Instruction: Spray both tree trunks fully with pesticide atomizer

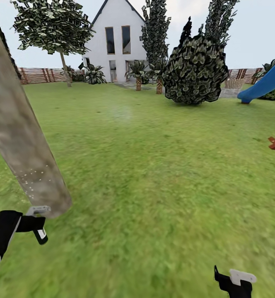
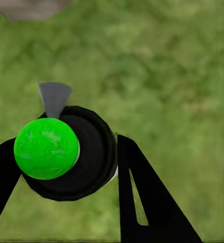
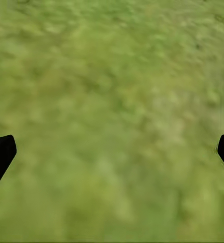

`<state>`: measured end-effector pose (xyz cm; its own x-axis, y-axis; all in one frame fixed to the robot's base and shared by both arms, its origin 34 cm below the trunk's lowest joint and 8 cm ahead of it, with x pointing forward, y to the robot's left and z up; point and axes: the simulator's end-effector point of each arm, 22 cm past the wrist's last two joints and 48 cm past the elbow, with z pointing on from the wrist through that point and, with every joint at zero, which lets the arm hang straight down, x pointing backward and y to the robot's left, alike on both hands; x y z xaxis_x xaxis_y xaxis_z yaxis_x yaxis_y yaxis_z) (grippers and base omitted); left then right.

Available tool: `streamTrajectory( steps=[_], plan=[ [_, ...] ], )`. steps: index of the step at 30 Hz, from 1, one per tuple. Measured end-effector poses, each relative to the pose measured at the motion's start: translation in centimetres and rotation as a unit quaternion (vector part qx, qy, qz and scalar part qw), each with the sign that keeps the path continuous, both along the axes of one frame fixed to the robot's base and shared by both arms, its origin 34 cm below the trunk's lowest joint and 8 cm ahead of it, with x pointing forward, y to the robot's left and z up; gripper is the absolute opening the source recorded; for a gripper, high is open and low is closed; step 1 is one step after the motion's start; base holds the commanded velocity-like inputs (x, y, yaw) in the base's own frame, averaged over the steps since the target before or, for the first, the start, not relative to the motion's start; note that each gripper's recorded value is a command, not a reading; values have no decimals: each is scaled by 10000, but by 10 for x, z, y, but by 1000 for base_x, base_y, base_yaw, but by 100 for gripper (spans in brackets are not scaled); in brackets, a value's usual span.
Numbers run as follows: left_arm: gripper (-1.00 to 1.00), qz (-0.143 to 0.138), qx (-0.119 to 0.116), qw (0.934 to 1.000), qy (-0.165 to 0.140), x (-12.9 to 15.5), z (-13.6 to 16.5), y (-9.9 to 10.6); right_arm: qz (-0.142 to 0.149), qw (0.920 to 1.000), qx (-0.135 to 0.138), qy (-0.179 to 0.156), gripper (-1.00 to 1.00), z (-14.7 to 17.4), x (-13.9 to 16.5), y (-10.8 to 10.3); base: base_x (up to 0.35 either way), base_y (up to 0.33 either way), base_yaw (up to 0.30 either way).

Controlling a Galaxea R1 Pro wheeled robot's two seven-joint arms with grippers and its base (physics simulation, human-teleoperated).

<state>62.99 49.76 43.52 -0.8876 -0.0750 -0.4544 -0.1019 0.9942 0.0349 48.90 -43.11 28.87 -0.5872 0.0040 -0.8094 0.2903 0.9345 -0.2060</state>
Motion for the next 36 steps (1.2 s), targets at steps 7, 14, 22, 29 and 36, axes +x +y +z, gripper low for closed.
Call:
streamTrajectory(
  steps=[7, 14, 22, 29, 36],
  plan=[
    [-100, 757, 301, 9966, 70, -19, -7, 42, -1, 10000, 3, 0, 100, 0, 0, 0, 1, -236, 223],
    [-100, 728, 235, 9970, 119, -19, -14, 31, 1, 10000, 5, 2, 100, 0, 0, 1, 0, -18, 277],
    [-100, 828, 491, 9953, 108, -16, -13, 32, 2, 10000, 2, 0, 100, 0, 0, 0, 65, -72, 277],
    [-100, 416, 658, 9968, 154, 3, -23, -21, 2, 10000, 1, -1, 100, 0, 0, 0, 194, -212, 136],
    [-100, 415, 759, 9961, 187, 1, -24, -18, 3, 10000, 1, -1, 100, 0, 0, 0, 233, -191, 24]
  ],
)
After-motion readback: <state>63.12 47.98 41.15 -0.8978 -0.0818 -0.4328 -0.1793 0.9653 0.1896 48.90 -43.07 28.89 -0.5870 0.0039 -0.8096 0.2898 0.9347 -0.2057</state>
